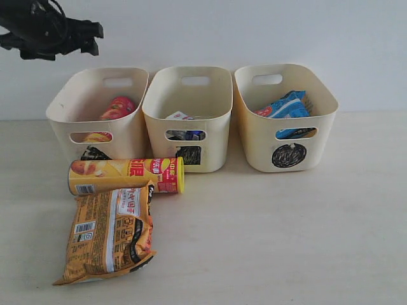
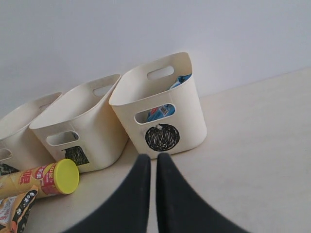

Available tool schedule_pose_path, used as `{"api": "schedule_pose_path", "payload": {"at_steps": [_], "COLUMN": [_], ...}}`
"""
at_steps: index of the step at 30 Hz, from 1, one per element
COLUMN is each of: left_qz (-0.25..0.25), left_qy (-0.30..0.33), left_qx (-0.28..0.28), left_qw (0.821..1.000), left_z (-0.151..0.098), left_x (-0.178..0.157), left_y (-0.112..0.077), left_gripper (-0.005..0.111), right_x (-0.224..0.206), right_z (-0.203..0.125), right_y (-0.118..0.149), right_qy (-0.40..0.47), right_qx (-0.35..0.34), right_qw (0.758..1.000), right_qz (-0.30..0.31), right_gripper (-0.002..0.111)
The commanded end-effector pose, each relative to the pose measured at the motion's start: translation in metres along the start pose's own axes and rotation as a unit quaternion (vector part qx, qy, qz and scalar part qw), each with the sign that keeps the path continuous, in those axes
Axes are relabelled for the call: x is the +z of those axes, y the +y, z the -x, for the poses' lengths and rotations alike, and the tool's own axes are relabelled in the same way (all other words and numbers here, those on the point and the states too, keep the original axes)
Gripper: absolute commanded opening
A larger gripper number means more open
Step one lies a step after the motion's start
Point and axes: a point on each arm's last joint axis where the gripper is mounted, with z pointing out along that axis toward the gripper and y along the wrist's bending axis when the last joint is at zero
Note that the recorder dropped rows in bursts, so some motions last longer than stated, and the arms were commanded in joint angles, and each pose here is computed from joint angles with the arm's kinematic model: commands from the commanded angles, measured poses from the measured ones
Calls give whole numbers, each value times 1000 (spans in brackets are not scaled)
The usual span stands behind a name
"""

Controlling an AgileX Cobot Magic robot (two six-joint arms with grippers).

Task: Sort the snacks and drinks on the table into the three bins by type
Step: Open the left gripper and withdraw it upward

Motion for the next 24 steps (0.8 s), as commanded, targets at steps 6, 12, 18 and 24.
{"api": "schedule_pose_path", "payload": {"at_steps": [6, 12, 18, 24], "left_qz": [-8, -11, -38, -152], "left_qy": [18, 31, 39, 224], "left_qx": [26, 16, 22, 94], "left_qw": [999, 999, 998, 958], "left_z": [22, 18, -4, -68], "left_x": [-74, -119, -169, -201], "left_y": [-1, 1, 2, -7], "left_gripper": [5, 4, 4, 4], "right_x": [0, 0, 0, 0], "right_z": [-2, -2, -2, -2], "right_y": [-1, -1, -1, -1], "right_qy": [4, 3, 4, 5], "right_qx": [-8, -7, -6, -2], "right_qw": [1000, 1000, 1000, 1000], "right_qz": [-1, -1, -1, -1], "right_gripper": [1, 1, 1, 1]}}
